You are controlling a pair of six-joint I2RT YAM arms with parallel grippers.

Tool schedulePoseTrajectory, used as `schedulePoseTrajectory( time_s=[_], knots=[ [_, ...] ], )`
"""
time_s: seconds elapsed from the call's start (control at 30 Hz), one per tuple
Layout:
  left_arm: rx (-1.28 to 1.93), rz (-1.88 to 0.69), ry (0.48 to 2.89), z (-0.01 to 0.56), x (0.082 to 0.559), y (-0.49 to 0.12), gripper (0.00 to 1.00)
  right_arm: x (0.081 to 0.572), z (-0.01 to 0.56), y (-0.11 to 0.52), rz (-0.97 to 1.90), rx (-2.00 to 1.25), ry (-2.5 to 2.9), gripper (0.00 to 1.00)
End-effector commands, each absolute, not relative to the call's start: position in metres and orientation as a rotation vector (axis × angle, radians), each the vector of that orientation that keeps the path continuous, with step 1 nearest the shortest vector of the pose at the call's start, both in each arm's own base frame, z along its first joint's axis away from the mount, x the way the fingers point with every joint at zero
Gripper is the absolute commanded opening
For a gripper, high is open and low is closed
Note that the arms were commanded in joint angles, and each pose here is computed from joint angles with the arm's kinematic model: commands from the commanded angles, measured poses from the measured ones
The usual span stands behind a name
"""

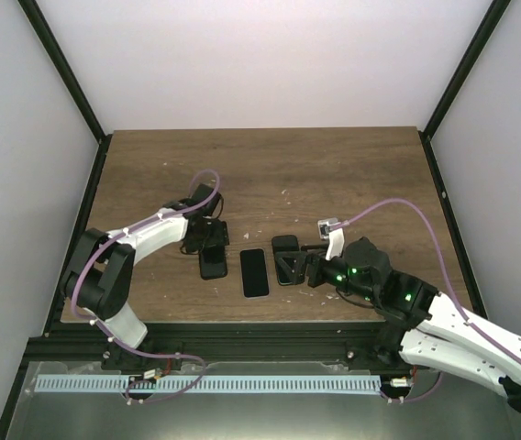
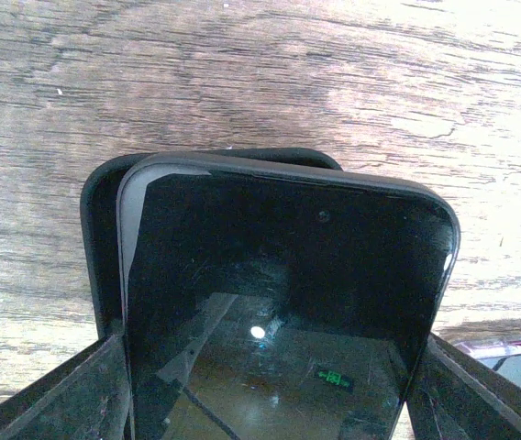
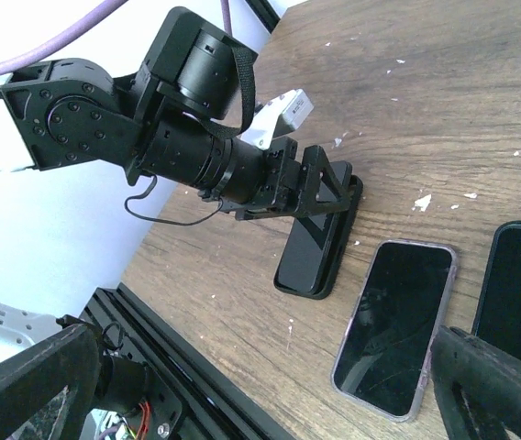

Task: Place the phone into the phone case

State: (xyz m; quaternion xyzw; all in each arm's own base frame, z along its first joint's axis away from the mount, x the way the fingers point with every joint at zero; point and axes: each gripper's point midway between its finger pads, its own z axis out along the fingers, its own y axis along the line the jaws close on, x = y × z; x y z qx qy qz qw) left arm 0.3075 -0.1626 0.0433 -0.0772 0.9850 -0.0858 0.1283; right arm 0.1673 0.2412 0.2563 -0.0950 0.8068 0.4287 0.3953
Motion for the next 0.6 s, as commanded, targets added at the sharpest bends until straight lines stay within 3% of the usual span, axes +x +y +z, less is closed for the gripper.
schedulePoseTrajectory(
  time_s=[0.0,0.17,0.23,0.43,0.47,0.5,0.57],
  knots=[
    [-0.253,-0.229,2.848,0.047,0.304,-0.159,0.44,0.167,0.262,0.238,1.103,-0.225,2.029,1.0],
    [-0.266,-0.203,2.857,0.04,0.301,-0.155,0.49,0.165,0.267,0.237,1.105,-0.233,2.026,1.0],
    [-0.279,-0.205,2.866,0.036,0.299,-0.155,0.58,0.165,0.269,0.235,1.101,-0.23,2.023,1.0],
    [-0.288,-0.252,2.841,0.04,0.299,-0.158,0.61,0.166,0.281,0.23,1.087,-0.22,2.003,1.0],
    [-0.282,-0.256,2.837,0.043,0.299,-0.158,0.9,0.166,0.284,0.23,1.089,-0.22,2.001,1.0],
    [-0.278,-0.253,2.833,0.045,0.299,-0.158,0.99,0.165,0.287,0.23,1.088,-0.222,1.999,1.0],
    [-0.264,-0.25,2.827,0.051,0.3,-0.157,1.0,0.166,0.289,0.228,1.089,-0.213,1.994,1.0]
  ],
)
